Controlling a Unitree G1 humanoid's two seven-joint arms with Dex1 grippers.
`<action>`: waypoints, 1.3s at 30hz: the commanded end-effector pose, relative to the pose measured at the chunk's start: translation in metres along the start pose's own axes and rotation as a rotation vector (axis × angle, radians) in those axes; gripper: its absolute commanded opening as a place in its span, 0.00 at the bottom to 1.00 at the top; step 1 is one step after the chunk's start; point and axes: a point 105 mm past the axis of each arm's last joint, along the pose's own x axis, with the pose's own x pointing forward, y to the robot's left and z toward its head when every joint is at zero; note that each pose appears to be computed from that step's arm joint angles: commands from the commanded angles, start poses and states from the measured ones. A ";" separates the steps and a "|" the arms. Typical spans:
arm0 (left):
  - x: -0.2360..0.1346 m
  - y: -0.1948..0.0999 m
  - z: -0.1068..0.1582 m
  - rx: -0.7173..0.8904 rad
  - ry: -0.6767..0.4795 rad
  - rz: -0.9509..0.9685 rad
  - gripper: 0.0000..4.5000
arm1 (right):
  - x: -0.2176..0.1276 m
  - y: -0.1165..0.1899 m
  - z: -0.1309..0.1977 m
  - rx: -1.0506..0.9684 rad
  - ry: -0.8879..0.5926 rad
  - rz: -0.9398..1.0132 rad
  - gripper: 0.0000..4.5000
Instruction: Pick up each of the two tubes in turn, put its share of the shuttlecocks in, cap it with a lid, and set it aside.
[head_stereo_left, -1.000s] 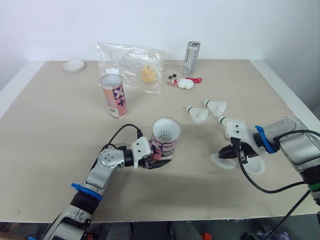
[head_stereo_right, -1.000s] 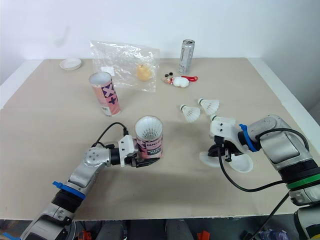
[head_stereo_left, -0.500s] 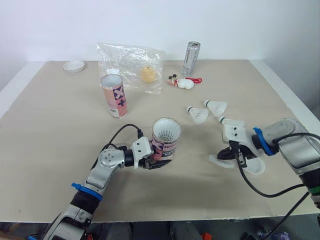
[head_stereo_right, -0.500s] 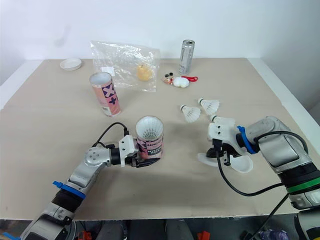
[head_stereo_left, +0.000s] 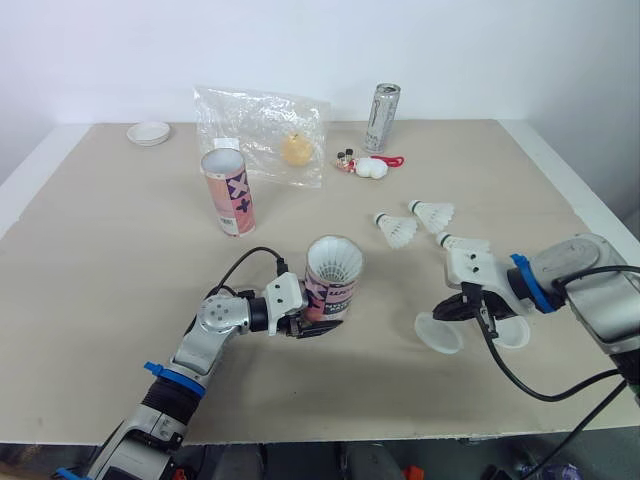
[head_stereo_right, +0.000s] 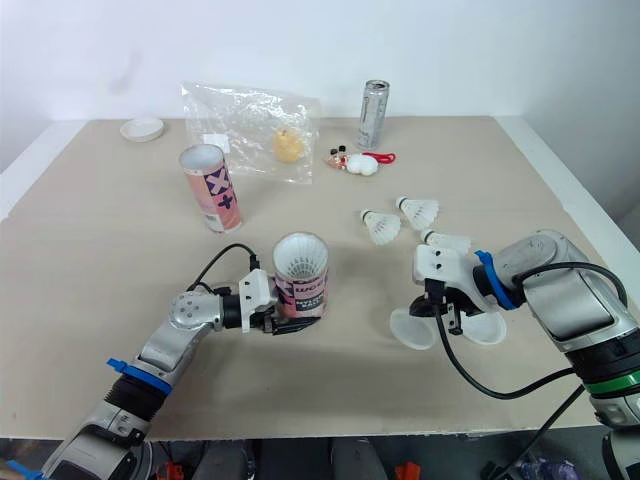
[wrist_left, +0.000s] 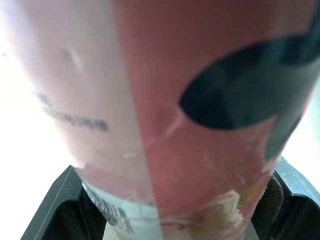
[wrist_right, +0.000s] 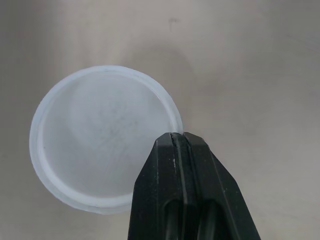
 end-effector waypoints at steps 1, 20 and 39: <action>-0.003 -0.006 -0.020 -0.062 0.065 -0.009 0.72 | -0.017 -0.011 0.015 -0.068 -0.045 -0.077 0.01; -0.001 -0.006 -0.028 -0.122 0.097 -0.034 0.72 | -0.098 -0.023 0.149 -0.483 -0.388 -0.194 0.01; 0.001 -0.013 -0.027 -0.139 0.107 -0.076 0.72 | -0.056 -0.018 0.212 -0.847 -0.424 -0.091 0.01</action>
